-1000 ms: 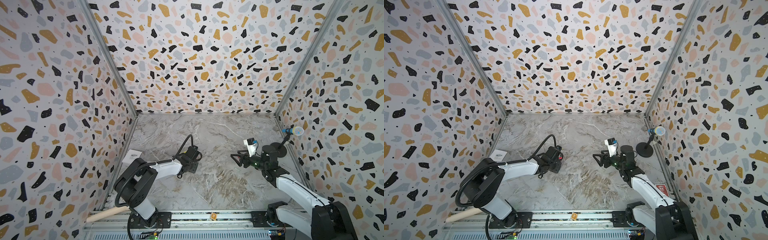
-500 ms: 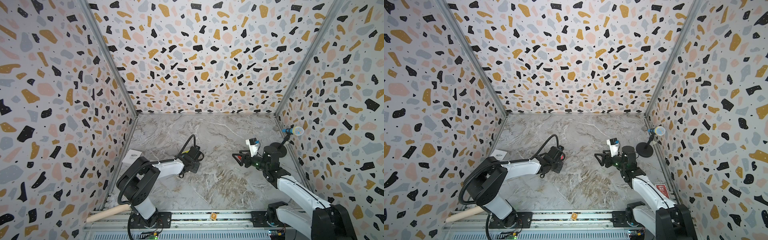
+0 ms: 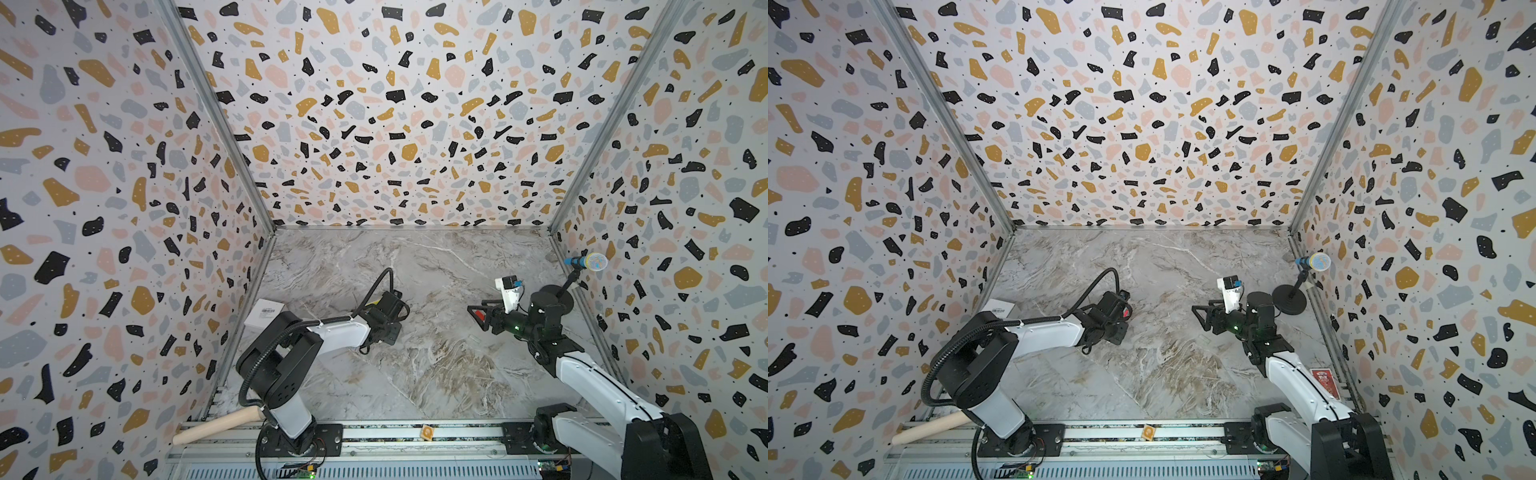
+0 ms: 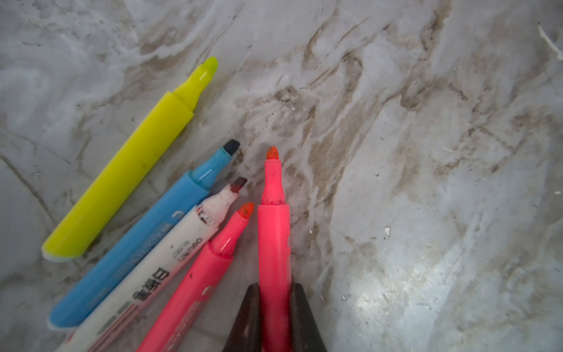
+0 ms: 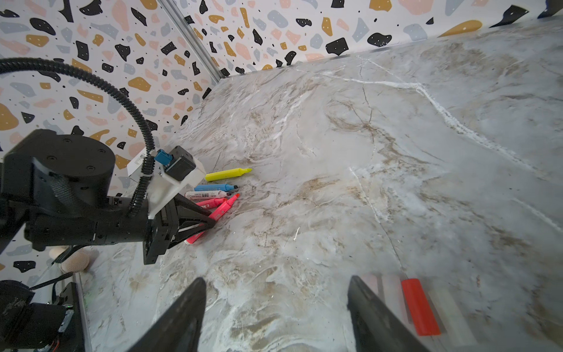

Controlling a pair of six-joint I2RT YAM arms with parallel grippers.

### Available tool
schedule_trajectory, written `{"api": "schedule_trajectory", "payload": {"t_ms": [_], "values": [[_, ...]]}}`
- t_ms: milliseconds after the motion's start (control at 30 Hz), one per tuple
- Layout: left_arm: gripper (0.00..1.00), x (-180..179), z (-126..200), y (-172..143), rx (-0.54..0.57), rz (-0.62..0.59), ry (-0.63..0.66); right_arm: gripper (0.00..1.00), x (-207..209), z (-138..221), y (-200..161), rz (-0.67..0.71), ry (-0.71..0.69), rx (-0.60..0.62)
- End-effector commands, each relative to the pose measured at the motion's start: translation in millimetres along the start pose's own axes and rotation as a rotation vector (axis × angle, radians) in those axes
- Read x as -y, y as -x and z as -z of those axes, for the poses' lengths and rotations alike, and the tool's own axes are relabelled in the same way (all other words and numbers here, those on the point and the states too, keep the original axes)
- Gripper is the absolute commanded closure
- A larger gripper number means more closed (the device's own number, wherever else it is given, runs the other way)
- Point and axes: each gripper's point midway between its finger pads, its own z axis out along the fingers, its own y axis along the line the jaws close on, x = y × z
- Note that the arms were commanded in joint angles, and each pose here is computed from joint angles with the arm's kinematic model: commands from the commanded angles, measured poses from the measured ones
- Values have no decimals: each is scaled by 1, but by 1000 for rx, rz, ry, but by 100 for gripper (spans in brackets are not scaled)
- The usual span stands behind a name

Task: Insert pens into pen caps
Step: Pick up a pen from the center of the table.

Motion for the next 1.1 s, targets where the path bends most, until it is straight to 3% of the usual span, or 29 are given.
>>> {"api": "schedule_trajectory", "payload": {"t_ms": [0, 733, 1067], "values": [[100, 6, -9, -30, -102, -21, -31, 26, -6, 6, 10, 5, 10, 17], [100, 18, 24, 1, 35, 19, -122, 26, -18, 8, -4, -26, 81, -5], [100, 34, 63, 32, 233, 69, -264, 24, -53, 5, -11, -62, 301, -49]]}}
